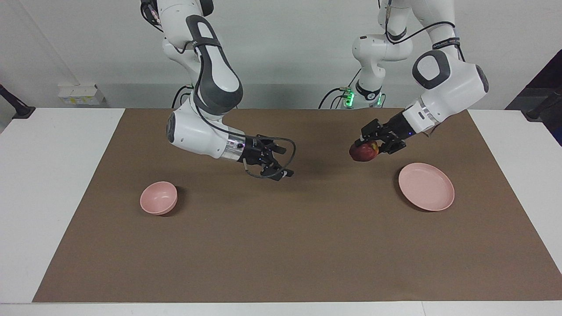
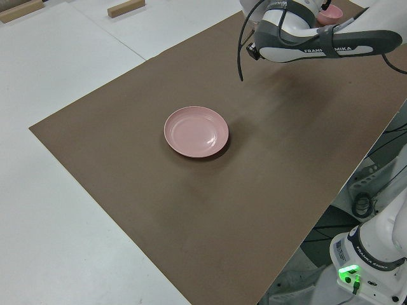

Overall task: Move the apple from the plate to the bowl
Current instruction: 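Lift the apple with the left gripper while the right gripper reaches toward it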

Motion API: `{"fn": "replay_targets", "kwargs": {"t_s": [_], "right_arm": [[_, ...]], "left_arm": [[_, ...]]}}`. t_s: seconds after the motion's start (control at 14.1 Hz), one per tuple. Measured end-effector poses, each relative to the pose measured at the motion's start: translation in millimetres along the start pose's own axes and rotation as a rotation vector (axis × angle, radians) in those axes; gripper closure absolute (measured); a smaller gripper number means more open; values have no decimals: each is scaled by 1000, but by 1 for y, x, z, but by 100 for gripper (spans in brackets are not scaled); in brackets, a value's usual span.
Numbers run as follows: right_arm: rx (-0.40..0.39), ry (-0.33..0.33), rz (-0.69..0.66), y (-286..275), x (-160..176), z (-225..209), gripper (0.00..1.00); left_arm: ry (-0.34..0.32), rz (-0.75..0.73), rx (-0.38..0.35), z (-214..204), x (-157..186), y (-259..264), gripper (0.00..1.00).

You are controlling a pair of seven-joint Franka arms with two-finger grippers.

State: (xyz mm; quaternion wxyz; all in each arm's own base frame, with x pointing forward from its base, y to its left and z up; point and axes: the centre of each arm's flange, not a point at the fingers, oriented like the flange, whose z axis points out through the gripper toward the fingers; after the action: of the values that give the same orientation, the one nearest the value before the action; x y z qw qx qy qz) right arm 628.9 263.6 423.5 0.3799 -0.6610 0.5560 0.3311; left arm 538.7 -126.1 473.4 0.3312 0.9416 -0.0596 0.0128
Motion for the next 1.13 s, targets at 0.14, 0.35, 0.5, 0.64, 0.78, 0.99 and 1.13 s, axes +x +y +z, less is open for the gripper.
{"fn": "replay_targets", "kwargs": {"t_s": [0.14, 0.35, 0.5, 0.64, 0.78, 0.99, 1.13], "right_arm": [[64, -65, 62, 0, -4, 20, 0], [62, -134, 127, 13, -7, 47, 0], [52, -165, 148, 22, -14, 60, 0], [77, -202, 176, 32, -22, 70, 0], [103, -191, 183, 44, -28, 81, 0], [109, -160, 162, 61, -38, 100, 0], [102, -153, 126, 67, -37, 104, 0]], "left_arm": [[1, -3, -28, 4, 0, 7, 22], [1, -9, -53, 11, -1, 19, 22], [1, -10, -53, 14, -1, 23, 22], [7, -13, -50, 17, -1, 27, 22], [15, -16, -47, 18, 0, 29, 22], [34, -26, -41, 20, 2, 32, 22], [55, -32, -35, 22, 4, 36, 22]]}}
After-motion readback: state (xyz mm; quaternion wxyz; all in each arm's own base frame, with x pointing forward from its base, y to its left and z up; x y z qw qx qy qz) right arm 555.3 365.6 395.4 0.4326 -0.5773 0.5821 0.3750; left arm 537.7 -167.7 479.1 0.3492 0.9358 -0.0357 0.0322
